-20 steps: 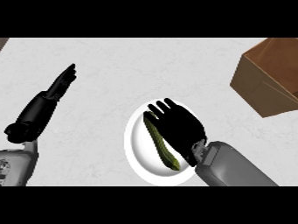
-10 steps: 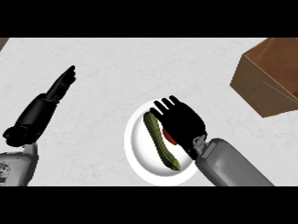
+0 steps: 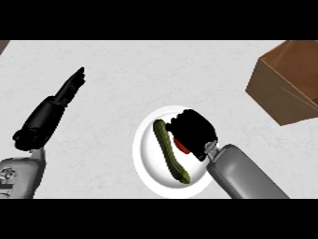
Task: Pick the bell pepper from the plate and place it in the cardboard box
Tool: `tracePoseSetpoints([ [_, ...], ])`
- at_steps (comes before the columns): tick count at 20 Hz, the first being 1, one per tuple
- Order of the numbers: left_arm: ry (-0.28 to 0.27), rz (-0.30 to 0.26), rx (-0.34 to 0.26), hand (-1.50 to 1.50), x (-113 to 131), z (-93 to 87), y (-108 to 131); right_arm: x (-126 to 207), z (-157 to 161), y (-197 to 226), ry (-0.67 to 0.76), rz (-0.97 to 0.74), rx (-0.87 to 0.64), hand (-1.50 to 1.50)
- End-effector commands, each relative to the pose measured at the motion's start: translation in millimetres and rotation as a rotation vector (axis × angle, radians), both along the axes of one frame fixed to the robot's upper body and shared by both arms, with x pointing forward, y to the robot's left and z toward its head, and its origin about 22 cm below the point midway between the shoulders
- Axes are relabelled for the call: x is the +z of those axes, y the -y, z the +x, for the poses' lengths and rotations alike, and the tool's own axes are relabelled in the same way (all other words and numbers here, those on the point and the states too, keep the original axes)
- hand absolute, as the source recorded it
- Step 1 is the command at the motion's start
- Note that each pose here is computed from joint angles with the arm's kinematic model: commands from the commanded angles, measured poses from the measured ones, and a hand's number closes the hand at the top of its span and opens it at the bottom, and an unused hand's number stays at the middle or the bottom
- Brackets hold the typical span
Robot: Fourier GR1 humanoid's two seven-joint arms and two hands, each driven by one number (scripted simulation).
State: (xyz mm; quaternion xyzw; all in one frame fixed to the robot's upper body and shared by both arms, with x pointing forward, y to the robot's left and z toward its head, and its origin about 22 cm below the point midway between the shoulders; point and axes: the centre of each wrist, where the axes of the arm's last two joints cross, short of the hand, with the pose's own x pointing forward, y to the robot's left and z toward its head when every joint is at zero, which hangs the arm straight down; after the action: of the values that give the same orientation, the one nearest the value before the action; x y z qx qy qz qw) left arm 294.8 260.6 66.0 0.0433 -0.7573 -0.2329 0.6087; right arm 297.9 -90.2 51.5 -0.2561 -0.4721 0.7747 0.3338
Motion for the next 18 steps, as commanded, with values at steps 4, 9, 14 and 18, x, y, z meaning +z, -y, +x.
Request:
tracePoseSetpoints([
  [4, -0.009, -0.003, 0.003, 0.00, -4.8, -8.3, -14.3, -15.9, -0.8, -2.0, 0.106, 0.072, 0.128, 1.50],
  [9, 0.007, -0.003, 0.001, 0.00, -11.4, 2.2, -10.3, -20.7, 8.9, -2.0, 0.132, 0.149, 0.068, 1.50],
  [14, 0.008, -0.002, -0.030, 0.00, 7.3, -0.5, -8.2, 4.5, 54.0, 7.8, 0.020, 0.351, -0.397, 1.50],
  [18, 0.001, 0.002, -0.028, 0.00, 0.1, 0.8, 5.1, 31.9, 76.5, -18.2, 0.180, 0.448, -0.387, 1.50],
])
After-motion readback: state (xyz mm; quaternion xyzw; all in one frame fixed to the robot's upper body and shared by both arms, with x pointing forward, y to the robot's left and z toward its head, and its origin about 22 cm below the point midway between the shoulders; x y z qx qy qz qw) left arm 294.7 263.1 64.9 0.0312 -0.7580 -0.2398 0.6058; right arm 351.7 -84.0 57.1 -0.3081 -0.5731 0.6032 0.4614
